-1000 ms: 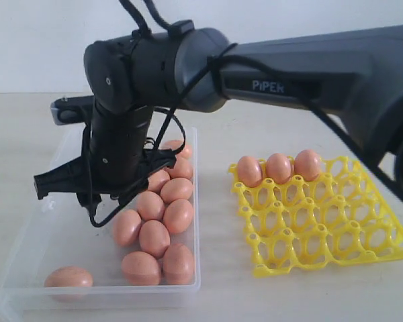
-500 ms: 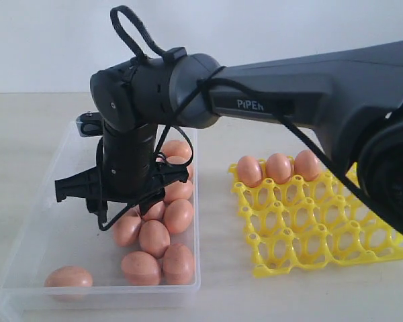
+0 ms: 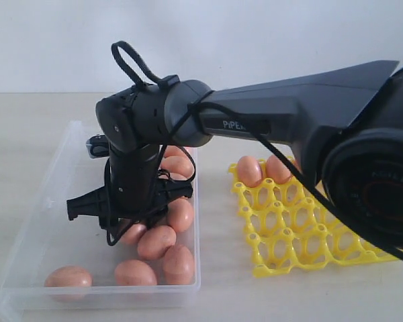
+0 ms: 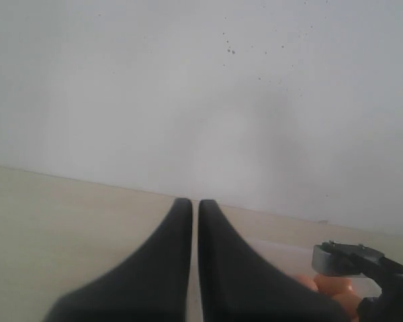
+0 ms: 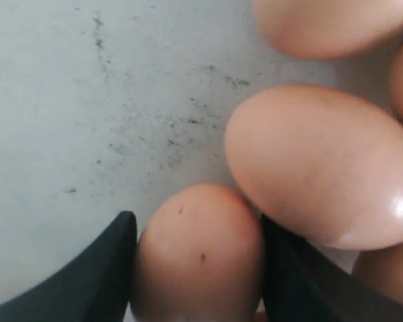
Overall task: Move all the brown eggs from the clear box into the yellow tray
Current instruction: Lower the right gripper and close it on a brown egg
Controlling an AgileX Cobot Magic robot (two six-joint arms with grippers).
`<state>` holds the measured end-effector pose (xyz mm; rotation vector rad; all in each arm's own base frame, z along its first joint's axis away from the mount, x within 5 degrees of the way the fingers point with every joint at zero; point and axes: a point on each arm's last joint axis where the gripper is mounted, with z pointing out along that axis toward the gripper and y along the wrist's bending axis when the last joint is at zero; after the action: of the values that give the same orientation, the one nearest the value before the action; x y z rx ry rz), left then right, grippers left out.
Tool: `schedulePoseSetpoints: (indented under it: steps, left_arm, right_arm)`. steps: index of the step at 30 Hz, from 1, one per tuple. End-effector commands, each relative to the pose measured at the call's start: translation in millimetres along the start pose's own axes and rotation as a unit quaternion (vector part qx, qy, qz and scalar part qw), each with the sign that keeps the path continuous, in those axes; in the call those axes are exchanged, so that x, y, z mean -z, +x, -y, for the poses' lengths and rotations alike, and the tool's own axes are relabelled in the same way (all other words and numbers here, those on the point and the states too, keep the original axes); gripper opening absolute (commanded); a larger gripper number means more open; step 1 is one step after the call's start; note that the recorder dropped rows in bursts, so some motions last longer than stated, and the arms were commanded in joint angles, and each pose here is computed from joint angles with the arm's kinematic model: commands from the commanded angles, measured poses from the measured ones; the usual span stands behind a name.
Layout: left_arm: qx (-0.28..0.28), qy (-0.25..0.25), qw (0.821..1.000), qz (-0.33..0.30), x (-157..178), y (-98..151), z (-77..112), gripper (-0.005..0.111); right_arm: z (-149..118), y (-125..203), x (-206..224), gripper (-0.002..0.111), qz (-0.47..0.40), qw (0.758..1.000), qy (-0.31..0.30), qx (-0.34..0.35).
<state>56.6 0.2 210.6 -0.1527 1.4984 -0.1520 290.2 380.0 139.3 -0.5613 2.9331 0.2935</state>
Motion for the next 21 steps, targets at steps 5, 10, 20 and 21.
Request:
schedulePoseSetpoints:
  steps: [5, 10, 20, 21]
  left_arm:
    - [0.009, -0.002, 1.0, 0.011, 0.3, -2.7, -0.1, 0.004]
    - [0.009, -0.002, 1.0, 0.011, 0.3, -2.7, -0.1, 0.004]
    - [0.009, -0.002, 1.0, 0.011, 0.3, -2.7, -0.1, 0.004]
    - [0.009, -0.002, 1.0, 0.011, 0.3, -2.7, -0.1, 0.004]
  right_arm:
    - [-1.1, -14.3, 2.5, 0.0, 0.087, 0.986, 0.026, 0.139]
    - [-10.2, -13.7, 4.9, 0.0, 0.195, 0.957, 0.073, 0.201]
    - [-9.5, 6.8, 23.6, 0.0, 0.348, 0.895, -0.022, 0.277]
    - [-6.5, 9.7, 22.0, 0.0, 0.345, 0.897, -0.017, 0.276]
